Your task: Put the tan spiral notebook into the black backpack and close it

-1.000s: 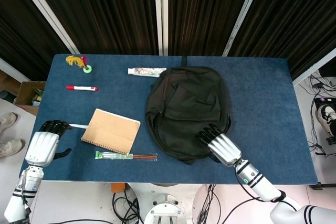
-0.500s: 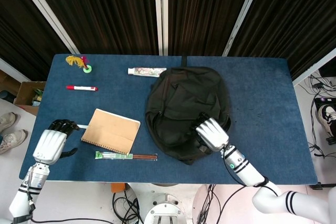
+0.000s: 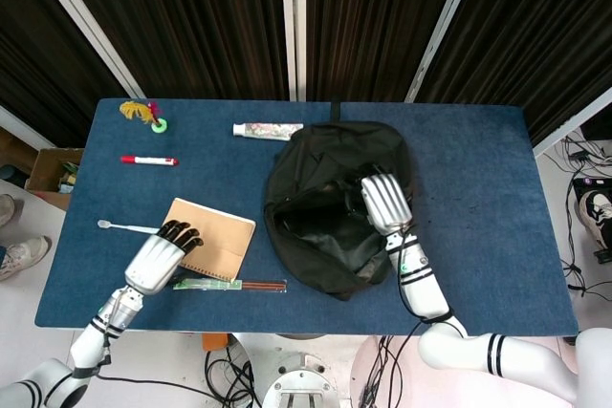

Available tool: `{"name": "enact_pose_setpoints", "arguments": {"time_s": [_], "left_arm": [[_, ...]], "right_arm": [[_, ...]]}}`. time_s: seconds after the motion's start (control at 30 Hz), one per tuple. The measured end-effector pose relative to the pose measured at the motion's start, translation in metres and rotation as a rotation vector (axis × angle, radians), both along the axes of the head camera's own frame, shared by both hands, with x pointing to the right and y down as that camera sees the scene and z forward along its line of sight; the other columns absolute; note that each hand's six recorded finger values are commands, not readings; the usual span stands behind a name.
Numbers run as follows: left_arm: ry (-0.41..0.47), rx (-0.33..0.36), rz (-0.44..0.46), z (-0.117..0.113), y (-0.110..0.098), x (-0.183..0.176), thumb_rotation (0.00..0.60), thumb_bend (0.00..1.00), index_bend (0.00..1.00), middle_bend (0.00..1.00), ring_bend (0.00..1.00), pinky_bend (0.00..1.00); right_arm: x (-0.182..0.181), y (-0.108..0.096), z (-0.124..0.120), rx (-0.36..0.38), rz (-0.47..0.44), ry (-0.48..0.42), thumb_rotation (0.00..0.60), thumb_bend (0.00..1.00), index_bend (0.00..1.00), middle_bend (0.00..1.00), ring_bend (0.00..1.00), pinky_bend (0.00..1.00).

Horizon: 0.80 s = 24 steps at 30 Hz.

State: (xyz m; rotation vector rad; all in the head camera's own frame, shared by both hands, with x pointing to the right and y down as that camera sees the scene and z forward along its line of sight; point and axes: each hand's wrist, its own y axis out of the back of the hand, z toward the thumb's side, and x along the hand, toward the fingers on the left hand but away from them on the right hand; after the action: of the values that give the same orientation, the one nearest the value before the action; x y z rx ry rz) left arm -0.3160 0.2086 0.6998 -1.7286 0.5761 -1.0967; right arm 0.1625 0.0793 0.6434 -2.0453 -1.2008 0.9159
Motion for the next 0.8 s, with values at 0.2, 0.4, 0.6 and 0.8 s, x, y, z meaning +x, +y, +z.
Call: {"name": "enact_pose_setpoints", "arguments": {"time_s": [0.2, 0.4, 0.6, 0.8], "left_arm": [[-0.036, -0.025, -0.003, 0.013, -0.004, 0.006, 0.600, 0.11, 0.30, 0.24, 0.20, 0.25], [-0.059, -0.030, 0.006, 0.013, -0.007, 0.006, 0.600, 0.11, 0.28, 0.23, 0.19, 0.25], [-0.075, -0.084, -0.012, 0.015, -0.005, 0.003, 0.600, 0.11, 0.27, 0.22, 0.18, 0.25], [-0.069, -0.077, -0.010, 0.021, -0.012, 0.011, 0.600, 0.11, 0.29, 0.23, 0.18, 0.25]], "right_arm": [[0.006, -0.001, -0.001, -0.003, 0.022, -0.015, 0.600, 0.63, 0.67, 0.53, 0.43, 0.27], [0.013, -0.001, 0.000, -0.001, 0.035, -0.020, 0.600, 0.63, 0.67, 0.53, 0.43, 0.27], [0.018, -0.002, 0.000, -0.001, 0.046, -0.026, 0.600, 0.63, 0.67, 0.53, 0.43, 0.26], [0.019, -0.001, 0.002, -0.003, 0.047, -0.027, 0.600, 0.63, 0.66, 0.53, 0.43, 0.24]]}}
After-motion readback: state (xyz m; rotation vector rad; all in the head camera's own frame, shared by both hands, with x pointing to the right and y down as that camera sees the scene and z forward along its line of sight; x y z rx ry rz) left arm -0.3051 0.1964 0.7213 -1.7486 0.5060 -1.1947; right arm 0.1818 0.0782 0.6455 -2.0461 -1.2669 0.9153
